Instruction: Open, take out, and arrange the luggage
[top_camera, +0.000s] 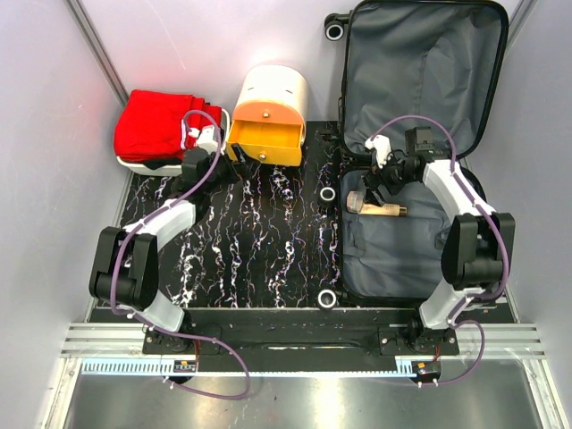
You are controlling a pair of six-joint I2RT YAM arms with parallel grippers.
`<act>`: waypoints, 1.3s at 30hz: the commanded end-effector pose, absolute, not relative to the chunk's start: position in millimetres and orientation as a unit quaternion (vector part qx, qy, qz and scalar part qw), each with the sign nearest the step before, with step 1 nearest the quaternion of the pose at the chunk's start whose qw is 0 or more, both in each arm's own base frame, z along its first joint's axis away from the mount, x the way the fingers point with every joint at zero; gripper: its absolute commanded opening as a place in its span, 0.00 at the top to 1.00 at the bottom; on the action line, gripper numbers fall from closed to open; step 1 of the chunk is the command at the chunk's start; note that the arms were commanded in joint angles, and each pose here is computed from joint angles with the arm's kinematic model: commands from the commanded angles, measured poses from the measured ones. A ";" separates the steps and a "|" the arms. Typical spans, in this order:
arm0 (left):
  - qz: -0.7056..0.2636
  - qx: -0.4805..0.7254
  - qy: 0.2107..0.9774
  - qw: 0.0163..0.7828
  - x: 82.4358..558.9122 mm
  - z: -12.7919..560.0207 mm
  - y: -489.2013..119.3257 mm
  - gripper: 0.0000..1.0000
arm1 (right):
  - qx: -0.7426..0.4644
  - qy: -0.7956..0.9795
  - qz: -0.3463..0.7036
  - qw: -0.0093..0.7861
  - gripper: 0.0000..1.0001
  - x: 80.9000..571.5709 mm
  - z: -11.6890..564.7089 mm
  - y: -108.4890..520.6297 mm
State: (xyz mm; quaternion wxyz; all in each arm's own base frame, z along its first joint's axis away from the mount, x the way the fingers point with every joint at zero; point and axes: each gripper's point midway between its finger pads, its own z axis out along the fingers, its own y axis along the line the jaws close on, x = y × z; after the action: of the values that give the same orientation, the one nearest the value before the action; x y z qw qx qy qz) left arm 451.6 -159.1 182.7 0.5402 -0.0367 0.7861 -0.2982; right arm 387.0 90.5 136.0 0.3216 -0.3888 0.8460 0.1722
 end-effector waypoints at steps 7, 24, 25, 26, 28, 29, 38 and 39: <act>-0.330 0.086 0.763 0.550 427.8 224.6 -179.5 0.01 | -0.422 0.820 0.223 0.316 0.00 430.8 115.7 111.5; -0.319 0.063 0.773 0.544 427.2 215.3 -161.6 0.01 | -0.431 0.831 0.253 0.245 0.00 421.8 68.9 131.2; -0.319 0.060 0.775 0.542 427.8 213.4 -161.6 0.01 | -0.431 0.833 0.251 0.239 0.00 420.9 64.1 129.5; -0.324 0.061 0.774 0.541 429.1 214.8 -163.7 0.01 | -0.435 0.835 0.250 0.228 0.00 417.0 58.5 127.5; -0.325 0.062 0.773 0.541 430.2 214.7 -164.4 0.01 | -0.437 0.833 0.250 0.227 0.00 415.6 57.3 127.1; -0.325 0.062 0.773 0.541 431.0 215.4 -164.1 0.01 | -0.439 0.833 0.250 0.225 0.00 414.1 56.4 128.0; -0.327 0.061 0.772 0.541 433.2 216.4 -165.1 0.01 | -0.442 0.816 0.220 0.299 0.01 416.7 75.5 132.2; -0.328 0.061 0.772 0.541 433.4 216.1 -165.6 0.01 | -0.444 0.813 0.215 0.309 0.02 417.0 78.1 132.0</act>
State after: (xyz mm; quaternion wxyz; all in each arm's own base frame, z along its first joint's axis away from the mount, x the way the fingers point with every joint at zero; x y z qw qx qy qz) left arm 425.1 -162.6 191.2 0.5162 0.0493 0.7938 -0.3176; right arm 411.5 125.6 56.8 0.2528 -0.4325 0.8313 0.2409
